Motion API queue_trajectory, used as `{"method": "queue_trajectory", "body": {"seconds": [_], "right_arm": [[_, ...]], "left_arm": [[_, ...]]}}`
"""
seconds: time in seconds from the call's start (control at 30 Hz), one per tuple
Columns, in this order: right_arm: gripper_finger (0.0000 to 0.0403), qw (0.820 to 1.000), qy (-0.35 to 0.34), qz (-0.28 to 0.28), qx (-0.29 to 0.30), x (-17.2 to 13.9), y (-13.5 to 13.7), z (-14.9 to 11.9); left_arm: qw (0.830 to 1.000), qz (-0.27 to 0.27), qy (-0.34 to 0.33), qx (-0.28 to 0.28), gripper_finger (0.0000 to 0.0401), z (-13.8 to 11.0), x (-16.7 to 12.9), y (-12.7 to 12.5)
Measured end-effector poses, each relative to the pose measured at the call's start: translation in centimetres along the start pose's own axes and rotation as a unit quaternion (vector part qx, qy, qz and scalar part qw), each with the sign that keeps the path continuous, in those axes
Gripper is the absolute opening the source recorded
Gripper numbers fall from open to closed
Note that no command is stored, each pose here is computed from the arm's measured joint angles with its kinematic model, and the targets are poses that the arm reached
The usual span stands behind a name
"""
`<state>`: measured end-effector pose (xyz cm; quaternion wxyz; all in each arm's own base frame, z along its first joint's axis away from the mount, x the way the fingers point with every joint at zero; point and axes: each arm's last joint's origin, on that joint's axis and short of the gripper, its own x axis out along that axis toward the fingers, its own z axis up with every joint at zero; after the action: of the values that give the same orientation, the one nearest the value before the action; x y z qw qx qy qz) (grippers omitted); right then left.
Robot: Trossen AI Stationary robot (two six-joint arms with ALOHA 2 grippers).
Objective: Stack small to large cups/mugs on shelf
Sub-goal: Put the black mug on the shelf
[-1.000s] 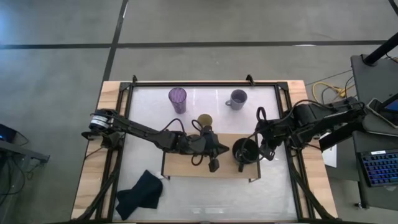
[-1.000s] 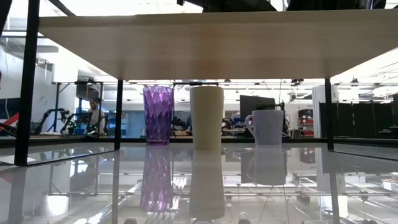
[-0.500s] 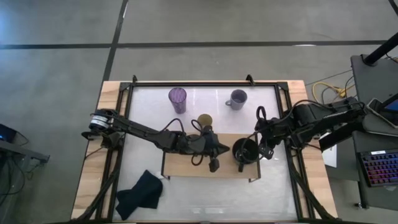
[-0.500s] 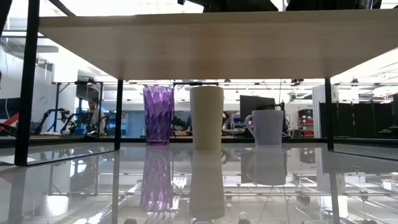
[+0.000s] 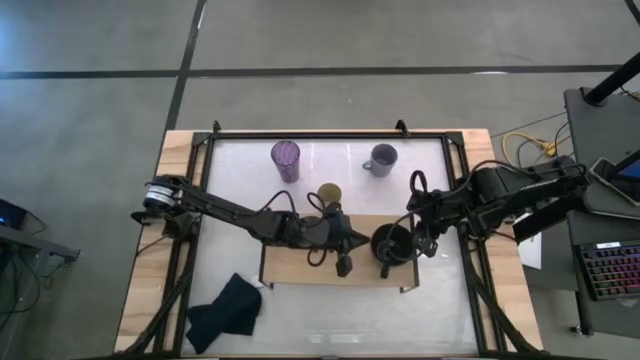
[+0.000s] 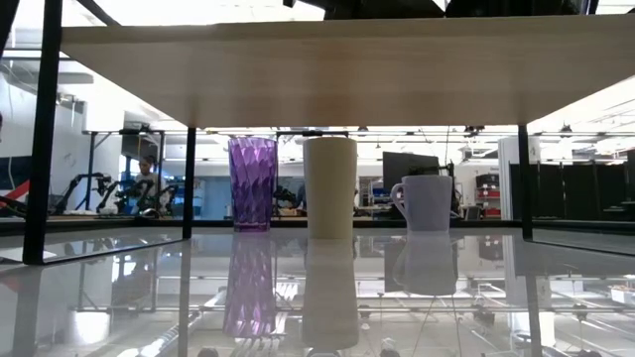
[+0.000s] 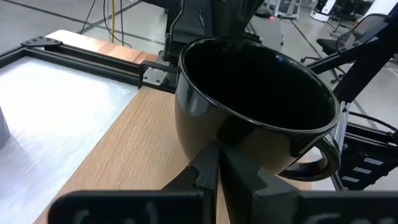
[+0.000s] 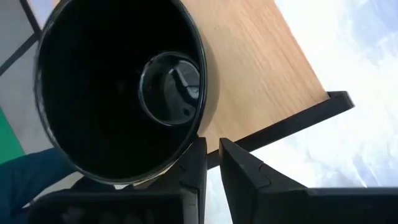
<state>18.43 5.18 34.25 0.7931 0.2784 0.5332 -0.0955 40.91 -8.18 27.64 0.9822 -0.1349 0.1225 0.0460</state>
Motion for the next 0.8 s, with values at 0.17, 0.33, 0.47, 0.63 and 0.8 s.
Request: {"method": "queue_trajectory", "body": {"seconds": [0.17, 0.33, 0.47, 0.63, 0.8], "right_arm": [[0.0038, 1.0, -0.009, -0.015, 0.0, 0.17, -0.15, 0.0], [0.0038, 0.999, -0.017, -0.027, 0.002, 0.33, -0.33, 0.08], [0.0038, 0.999, -0.019, -0.03, 0.001, 0.35, -0.5, 0.23], [0.0038, 0.999, -0.029, -0.039, 0.004, 0.33, -0.77, 0.51], [0.0038, 0.999, -0.032, -0.043, -0.001, 0.32, -1.01, 0.74]], "left_arm": [[1.0, -0.004, -0.006, -0.017, 0.0, 0.06, 0.0, -0.05], [1.0, -0.008, -0.006, -0.027, 0.0, 0.04, -0.02, -0.11], [1.0, -0.015, -0.003, -0.027, 0.0, 0.01, -0.02, -0.15], [0.999, -0.017, -0.002, -0.027, 0.0, -0.04, -0.05, -0.28], [0.999, -0.024, 0.001, -0.027, 0.0, -0.16, -0.14, -0.61]]}}
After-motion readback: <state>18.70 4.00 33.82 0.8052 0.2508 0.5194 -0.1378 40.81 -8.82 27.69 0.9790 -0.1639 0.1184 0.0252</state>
